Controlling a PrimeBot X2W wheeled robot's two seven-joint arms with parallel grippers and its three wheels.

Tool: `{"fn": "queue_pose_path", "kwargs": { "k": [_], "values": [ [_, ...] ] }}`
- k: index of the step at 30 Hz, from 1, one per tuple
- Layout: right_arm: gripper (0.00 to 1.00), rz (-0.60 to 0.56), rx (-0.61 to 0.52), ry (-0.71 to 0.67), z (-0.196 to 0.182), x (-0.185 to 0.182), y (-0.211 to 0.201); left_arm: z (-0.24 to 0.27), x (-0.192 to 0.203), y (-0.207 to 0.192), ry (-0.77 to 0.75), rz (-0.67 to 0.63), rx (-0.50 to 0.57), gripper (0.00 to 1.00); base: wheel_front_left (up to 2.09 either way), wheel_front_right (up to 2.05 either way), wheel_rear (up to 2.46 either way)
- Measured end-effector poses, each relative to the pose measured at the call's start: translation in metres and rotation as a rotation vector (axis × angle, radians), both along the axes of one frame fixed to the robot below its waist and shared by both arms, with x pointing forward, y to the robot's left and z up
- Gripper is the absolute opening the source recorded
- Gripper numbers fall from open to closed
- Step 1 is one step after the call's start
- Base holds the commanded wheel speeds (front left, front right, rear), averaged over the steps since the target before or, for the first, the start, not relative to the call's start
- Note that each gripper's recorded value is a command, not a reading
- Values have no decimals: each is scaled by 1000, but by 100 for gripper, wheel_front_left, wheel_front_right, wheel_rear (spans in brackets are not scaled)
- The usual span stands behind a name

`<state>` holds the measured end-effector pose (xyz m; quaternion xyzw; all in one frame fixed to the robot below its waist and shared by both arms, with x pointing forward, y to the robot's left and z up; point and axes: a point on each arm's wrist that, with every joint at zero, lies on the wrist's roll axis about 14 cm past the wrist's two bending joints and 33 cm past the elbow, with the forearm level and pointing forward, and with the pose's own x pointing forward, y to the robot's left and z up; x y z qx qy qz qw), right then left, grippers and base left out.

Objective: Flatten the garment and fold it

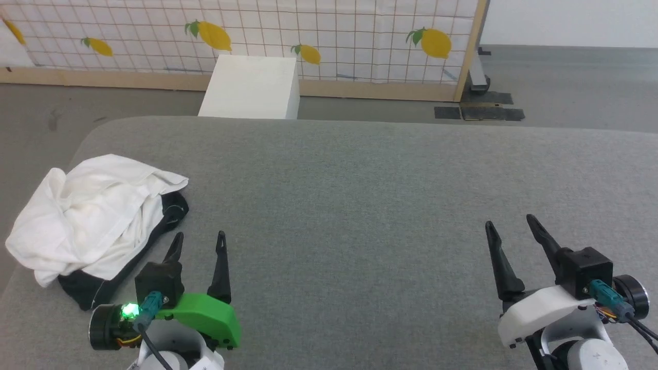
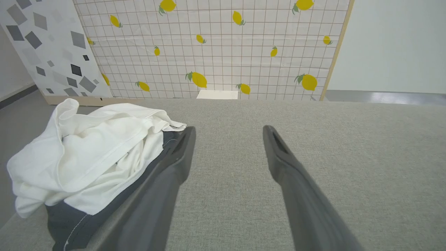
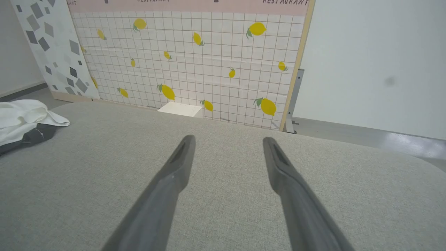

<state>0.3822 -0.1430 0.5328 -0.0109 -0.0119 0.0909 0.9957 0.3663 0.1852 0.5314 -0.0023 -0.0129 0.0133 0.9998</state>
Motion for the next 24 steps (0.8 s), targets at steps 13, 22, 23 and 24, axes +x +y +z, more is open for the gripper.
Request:
{"fn": "queue_pose_path", "kwargs": {
  "k": [13, 22, 23, 24],
  "values": [
    [100, 103, 9, 1, -2, 13, 36, 0, -21, 37, -17, 126, -29, 100, 0, 0, 0],
    [100, 201, 19, 2, -3, 22, 72, -1, -44, 69, -29, 240, -38, 100, -1, -1, -1],
    [100, 214, 22, 3, -3, 23, 77, -1, -47, 73, -31, 253, -39, 100, -19, -19, -19],
    [100, 223, 22, 3, -3, 24, 80, -1, -49, 75, -29, 263, -41, 100, -27, -27, -27]
  ]
}}
